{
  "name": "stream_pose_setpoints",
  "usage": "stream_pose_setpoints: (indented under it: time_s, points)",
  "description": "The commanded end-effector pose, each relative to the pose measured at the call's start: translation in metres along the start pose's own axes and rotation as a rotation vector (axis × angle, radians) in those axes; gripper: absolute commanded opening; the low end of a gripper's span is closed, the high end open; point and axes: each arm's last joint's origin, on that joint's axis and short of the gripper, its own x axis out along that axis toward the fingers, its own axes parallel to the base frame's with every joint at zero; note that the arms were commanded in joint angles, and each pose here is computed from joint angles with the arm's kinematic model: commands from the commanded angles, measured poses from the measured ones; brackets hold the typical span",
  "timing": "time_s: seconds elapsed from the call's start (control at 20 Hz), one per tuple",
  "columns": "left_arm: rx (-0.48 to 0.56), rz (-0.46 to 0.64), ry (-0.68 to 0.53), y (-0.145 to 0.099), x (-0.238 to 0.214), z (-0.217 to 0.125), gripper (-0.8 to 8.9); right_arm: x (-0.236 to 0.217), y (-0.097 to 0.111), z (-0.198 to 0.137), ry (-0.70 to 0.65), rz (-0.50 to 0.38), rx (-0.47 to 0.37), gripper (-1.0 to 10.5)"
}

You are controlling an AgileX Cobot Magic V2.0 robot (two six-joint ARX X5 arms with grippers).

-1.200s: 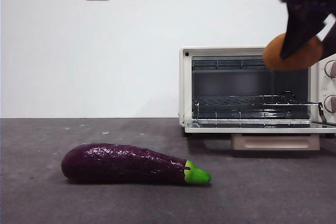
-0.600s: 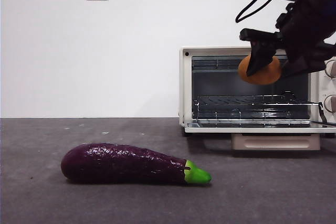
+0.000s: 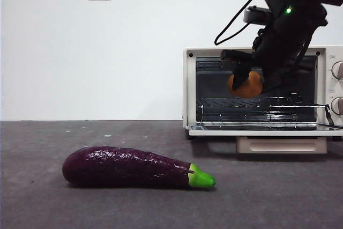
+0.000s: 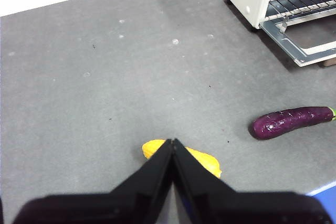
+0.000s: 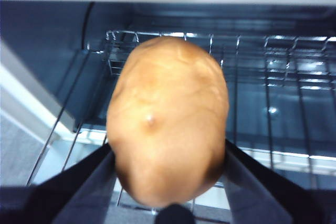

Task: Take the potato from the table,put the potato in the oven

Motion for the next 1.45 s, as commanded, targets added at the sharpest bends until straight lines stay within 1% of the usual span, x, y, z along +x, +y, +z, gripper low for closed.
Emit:
stream_pose_setpoints:
  time_s: [0.05,0.1,0.15,0.2,0.45,0.5,0.6,0.65,0.8,0.95,1.05,1.2,1.35,1.45]
  points:
    - [-0.007,0.002,-0.003,0.0,0.001,0.0,-0.08,0.006,0.0,-0.001,0.002,-0.013,0.029,1.5]
    - [-0.007,0.002,-0.003,0.0,0.001,0.0,-0.08,0.007,-0.001,-0.002,0.003,-0.029,0.03,2.3]
    - [-0.007,0.002,-0.003,0.0,0.001,0.0,-0.08,0.007,-0.001,-0.003,0.005,-0.034,0.029,2.7]
    - [-0.007,0.002,-0.003,0.0,0.001,0.0,-0.08,0.008,-0.001,-0.003,0.006,-0.036,0.029,2.9]
    - [-0.008,0.002,-0.003,0.0,0.001,0.0,-0.08,0.009,-0.001,-0.005,0.023,-0.04,0.03,3.0]
    - [-0.008,0.002,-0.003,0.0,0.001,0.0,-0.08,0.009,-0.001,-0.005,0.024,-0.041,0.03,3.3]
    - [-0.008,0.001,-0.003,0.0,0.001,0.0,-0.08,0.009,-0.002,-0.005,0.018,-0.061,0.031,5.5]
    - [-0.008,0.002,-0.003,0.0,0.001,0.0,-0.08,0.009,-0.002,-0.005,0.018,-0.07,0.03,5.8]
    - [-0.005,0.003,0.002,-0.001,0.002,0.0,-0.08,0.003,-0.002,0.001,0.029,-0.078,0.028,5.8]
    - [0.004,0.007,0.016,-0.003,0.004,0.003,-0.05,-0.023,0.0,0.026,0.054,-0.107,0.022,5.8]
    - [0.016,0.013,0.034,-0.006,0.008,0.005,-0.05,-0.048,-0.001,0.04,0.125,-0.118,0.019,5.8]
    - [0.049,0.028,0.092,-0.016,0.02,0.013,-0.05,-0.092,-0.003,0.049,0.19,-0.125,-0.008,5.7]
    - [0.064,0.055,0.177,-0.032,0.041,0.025,-0.05,-0.142,-0.009,0.05,0.239,-0.126,-0.025,5.7]
    - [0.068,0.051,0.185,-0.047,0.059,0.037,-0.06,-0.173,-0.012,0.05,0.235,-0.122,-0.052,5.6]
